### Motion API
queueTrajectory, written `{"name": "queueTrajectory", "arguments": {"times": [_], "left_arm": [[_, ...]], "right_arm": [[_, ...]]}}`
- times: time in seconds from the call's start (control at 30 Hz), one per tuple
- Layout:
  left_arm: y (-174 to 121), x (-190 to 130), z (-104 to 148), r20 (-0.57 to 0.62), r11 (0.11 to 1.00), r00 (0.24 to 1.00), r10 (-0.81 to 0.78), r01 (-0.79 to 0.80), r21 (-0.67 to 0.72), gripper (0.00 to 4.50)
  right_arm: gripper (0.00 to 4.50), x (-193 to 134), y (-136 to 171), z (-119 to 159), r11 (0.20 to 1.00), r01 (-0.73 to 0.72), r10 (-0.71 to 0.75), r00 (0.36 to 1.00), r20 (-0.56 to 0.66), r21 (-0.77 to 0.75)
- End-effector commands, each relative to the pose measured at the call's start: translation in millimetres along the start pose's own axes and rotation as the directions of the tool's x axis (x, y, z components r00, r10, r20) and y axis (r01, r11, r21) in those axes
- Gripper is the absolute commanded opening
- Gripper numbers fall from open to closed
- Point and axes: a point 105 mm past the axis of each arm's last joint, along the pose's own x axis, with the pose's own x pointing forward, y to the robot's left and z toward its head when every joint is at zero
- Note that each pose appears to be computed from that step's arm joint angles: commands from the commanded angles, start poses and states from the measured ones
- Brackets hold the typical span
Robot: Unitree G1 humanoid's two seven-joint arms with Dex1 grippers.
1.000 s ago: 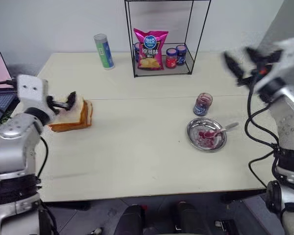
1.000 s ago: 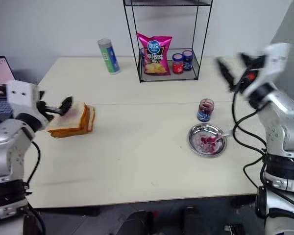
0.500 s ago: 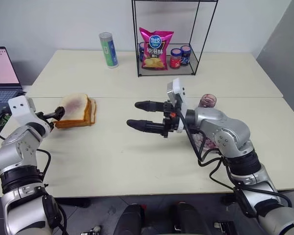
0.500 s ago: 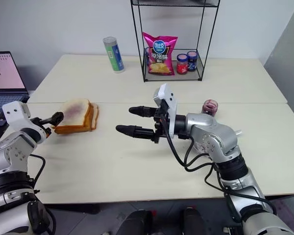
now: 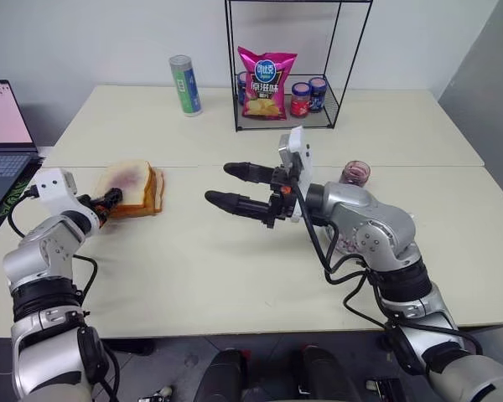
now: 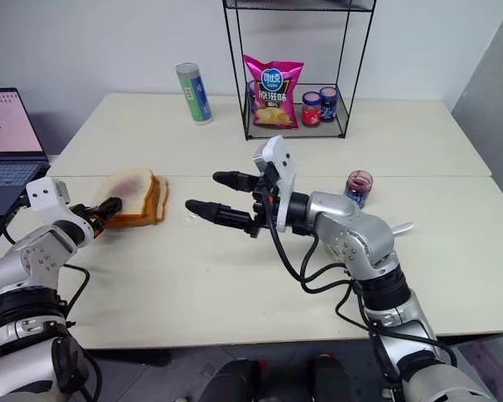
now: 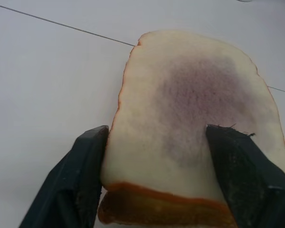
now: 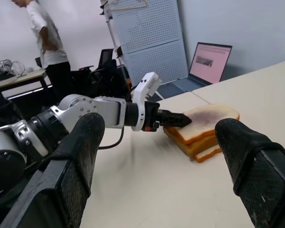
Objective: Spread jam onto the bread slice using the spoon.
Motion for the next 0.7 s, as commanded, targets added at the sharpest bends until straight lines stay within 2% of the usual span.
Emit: {"name": "queueTrajectory", "arguments": {"times": [0.03,0.3,0.43,0.53,0.7], "left_arm": [[-1.6,-0.7,15.7,0.053,1.0,0.999,0.01,-0.011,0.018,2.43],[5.4,-1.9,22.6,0.07,0.997,0.997,0.043,-0.047,0.053,0.89],[4.9,-1.2,27.0,0.09,0.991,0.994,0.058,-0.069,0.118,0.15],[2.5,-1.1,33.7,0.111,0.987,0.992,0.055,-0.071,0.146,0.03],[-16.5,-3.6,64.5,0.214,0.989,0.977,-0.009,-0.023,0.147,0.03]], "right_arm": [[4.13,-3.2,2.0,14.4,0.998,0.003,0.0,0.999,0.04,-0.061],[4.13,-6.2,-8.1,20.1,0.997,0.037,-0.033,0.998,0.051,-0.073],[4.13,-8.1,-14.1,19.1,0.995,0.069,-0.065,0.996,0.061,-0.068],[4.13,-5.9,-13.2,18.8,0.996,0.065,-0.061,0.996,0.07,-0.054],[4.13,-11.6,-17.9,16.6,0.994,0.085,-0.081,0.995,0.063,-0.068]]}}
